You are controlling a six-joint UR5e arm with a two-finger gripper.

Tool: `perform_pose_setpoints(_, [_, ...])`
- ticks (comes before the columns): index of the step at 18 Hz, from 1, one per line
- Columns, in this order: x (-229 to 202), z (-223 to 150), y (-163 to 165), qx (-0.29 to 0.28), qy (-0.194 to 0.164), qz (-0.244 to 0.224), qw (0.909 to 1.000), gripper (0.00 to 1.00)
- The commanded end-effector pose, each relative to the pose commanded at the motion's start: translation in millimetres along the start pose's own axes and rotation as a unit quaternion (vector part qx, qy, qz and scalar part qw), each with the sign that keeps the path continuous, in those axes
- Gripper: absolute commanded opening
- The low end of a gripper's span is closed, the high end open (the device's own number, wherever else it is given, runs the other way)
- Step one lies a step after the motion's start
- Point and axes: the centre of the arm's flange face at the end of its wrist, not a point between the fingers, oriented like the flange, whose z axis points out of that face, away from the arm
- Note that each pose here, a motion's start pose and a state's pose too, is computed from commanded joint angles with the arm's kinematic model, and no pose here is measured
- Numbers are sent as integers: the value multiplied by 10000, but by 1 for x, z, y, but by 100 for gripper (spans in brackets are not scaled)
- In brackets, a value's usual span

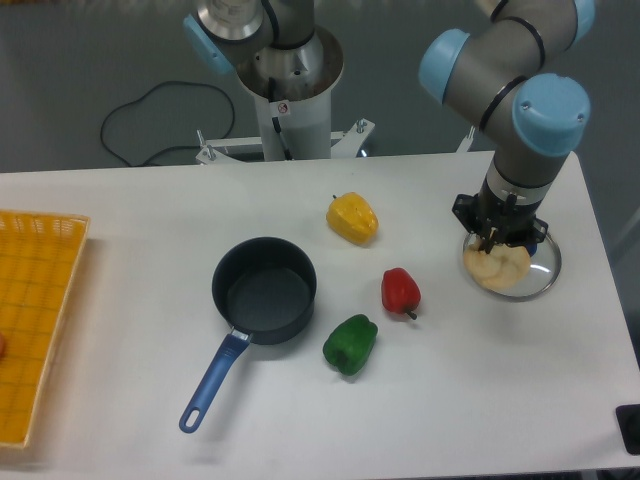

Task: Place the round bread in the pot
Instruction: 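Grip the round bread on the glass lid and lift it up, then carry the held bread over to the dark blue pot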

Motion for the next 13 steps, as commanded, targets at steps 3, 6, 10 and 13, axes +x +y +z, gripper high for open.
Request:
perform_pose_setpoints(3, [9,-3,-1,0,0,31,10000,0])
perform_pose_setpoints(6, [26,-14,3,-1,-18,61,10000,0])
perform_pose_setpoints(10, [59,-16,-2,-24,11,184,9998,0])
perform_pose_setpoints(13, [81,-22,0,-21,4,169,9999,0])
